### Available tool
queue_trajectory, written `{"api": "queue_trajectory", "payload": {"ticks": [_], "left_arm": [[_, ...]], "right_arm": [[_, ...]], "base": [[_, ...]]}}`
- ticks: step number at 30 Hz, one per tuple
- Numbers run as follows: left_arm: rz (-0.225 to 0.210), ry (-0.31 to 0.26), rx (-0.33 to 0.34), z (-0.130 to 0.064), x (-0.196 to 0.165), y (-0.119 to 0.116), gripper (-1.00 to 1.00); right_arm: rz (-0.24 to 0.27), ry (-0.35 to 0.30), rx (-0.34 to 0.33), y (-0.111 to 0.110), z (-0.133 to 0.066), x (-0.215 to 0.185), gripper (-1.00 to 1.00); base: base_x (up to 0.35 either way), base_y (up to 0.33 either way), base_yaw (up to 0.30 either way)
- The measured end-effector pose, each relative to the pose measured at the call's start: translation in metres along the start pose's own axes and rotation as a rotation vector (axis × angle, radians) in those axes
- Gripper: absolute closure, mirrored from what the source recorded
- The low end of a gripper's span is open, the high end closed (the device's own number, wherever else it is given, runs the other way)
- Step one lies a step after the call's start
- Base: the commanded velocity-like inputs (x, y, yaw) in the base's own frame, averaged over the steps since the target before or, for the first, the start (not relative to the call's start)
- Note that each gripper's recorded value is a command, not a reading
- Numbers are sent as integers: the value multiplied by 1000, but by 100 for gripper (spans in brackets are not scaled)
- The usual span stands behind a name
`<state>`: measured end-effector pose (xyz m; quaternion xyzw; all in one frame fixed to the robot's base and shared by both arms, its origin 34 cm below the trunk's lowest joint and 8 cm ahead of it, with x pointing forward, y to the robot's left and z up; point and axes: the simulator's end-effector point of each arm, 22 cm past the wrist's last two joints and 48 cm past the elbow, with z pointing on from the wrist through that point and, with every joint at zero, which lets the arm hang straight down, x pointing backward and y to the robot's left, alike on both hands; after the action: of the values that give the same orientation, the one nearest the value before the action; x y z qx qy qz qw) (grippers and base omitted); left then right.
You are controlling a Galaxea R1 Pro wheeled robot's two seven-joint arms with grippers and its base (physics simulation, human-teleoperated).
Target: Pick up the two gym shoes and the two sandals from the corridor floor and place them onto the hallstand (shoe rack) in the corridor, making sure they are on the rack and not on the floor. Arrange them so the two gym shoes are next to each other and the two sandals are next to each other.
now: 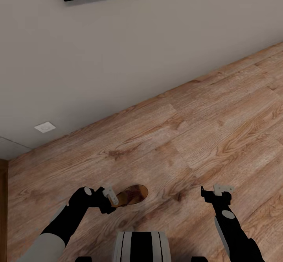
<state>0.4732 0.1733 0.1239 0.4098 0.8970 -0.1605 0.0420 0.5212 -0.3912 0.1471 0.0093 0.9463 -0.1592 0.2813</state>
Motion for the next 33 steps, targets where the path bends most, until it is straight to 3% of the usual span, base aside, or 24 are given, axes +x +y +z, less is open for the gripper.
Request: {"api": "queue_trajectory", "payload": {"ticks": [12, 33], "left_arm": [[37, 14, 7, 8, -3, -13, -100], [40, 20, -7, 13, 0, -24, -100]], "right_arm": [[-1, 0, -1, 0, 0, 0, -100], [0, 0, 0, 0, 0, 0, -100]], "base": [[0, 0, 0], [0, 0, 0]]}}
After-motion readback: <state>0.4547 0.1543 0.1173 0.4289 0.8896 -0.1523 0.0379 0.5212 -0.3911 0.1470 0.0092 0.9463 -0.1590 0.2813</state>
